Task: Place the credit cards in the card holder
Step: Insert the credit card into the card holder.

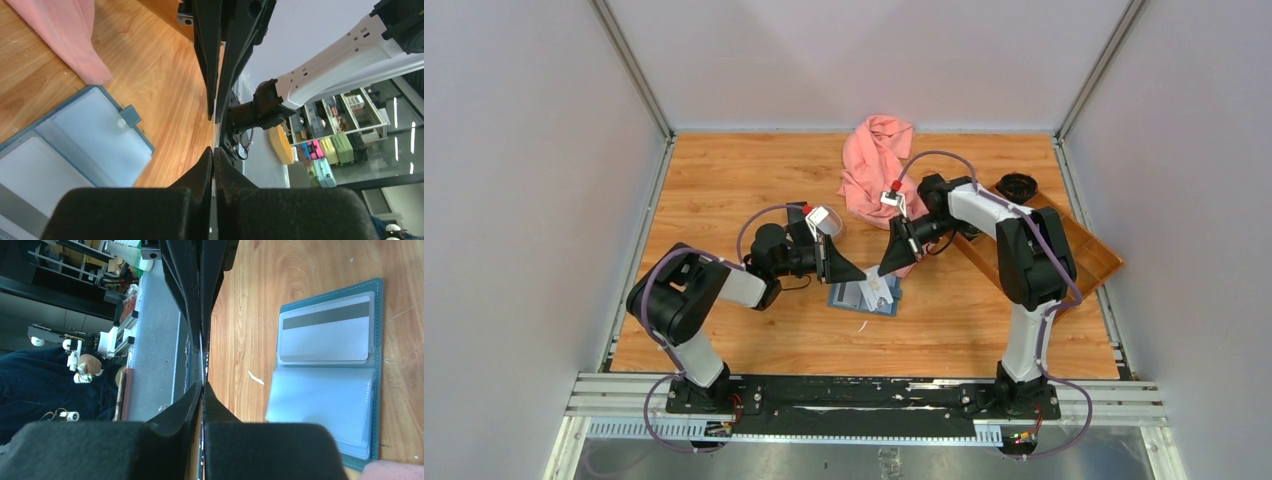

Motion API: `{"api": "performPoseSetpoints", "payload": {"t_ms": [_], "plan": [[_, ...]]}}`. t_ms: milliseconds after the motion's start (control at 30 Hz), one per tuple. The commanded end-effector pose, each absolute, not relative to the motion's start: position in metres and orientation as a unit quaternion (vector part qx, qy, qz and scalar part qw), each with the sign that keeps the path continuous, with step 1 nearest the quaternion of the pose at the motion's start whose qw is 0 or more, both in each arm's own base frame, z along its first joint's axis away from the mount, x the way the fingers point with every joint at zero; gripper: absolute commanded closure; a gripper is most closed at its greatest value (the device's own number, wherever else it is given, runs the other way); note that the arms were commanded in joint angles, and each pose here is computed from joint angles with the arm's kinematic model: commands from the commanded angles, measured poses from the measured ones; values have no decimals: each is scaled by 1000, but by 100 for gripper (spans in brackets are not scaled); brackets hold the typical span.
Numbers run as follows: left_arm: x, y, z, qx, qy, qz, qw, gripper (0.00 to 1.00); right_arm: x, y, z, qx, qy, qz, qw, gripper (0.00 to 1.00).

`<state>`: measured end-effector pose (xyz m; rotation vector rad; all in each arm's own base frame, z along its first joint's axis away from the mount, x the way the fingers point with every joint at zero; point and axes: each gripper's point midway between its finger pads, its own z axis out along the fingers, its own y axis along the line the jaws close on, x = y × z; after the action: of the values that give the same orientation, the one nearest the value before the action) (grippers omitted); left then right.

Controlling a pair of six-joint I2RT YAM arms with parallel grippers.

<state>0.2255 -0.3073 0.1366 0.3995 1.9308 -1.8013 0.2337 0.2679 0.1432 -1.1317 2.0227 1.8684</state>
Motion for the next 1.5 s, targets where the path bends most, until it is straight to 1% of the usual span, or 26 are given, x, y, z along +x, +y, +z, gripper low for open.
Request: {"api": "performPoseSetpoints", "payload": {"t_ms": [0, 100, 133, 200, 300, 367, 500, 567, 633, 700, 800, 933, 1467], "plan": [[218, -307, 144, 201, 694, -643, 254, 100, 231, 269, 149, -405, 674, 611, 88, 82], [221, -297, 129, 233, 730, -581, 274, 100, 237, 259, 150, -425, 689, 579, 97, 54], [223, -293, 128, 240, 740, -560, 285, 100, 242, 253, 151, -424, 695, 571, 104, 49], [228, -285, 132, 245, 748, -536, 306, 100, 248, 242, 153, -425, 704, 556, 120, 44], [238, -275, 134, 226, 755, -527, 320, 100, 250, 228, 151, -430, 712, 537, 137, 44], [245, -270, 128, 213, 762, -523, 316, 100, 245, 225, 148, -434, 712, 534, 139, 47], [262, -261, 114, 188, 776, -523, 297, 100, 237, 231, 128, -413, 723, 541, 114, 58], [269, -259, 110, 181, 781, -519, 297, 100, 238, 235, 116, -397, 737, 538, 100, 67], [273, -260, 105, 178, 785, -516, 295, 100, 239, 239, 105, -383, 748, 536, 83, 80], [275, -260, 99, 176, 788, -514, 288, 100, 237, 243, 95, -378, 755, 532, 67, 89], [275, -261, 90, 175, 793, -515, 276, 100, 236, 246, 78, -372, 772, 513, 45, 96], [275, -261, 81, 173, 798, -512, 266, 100, 237, 247, 60, -364, 794, 487, 29, 99], [270, -264, 68, 170, 802, -522, 236, 100, 239, 239, 26, -355, 830, 430, -5, 100]]}}
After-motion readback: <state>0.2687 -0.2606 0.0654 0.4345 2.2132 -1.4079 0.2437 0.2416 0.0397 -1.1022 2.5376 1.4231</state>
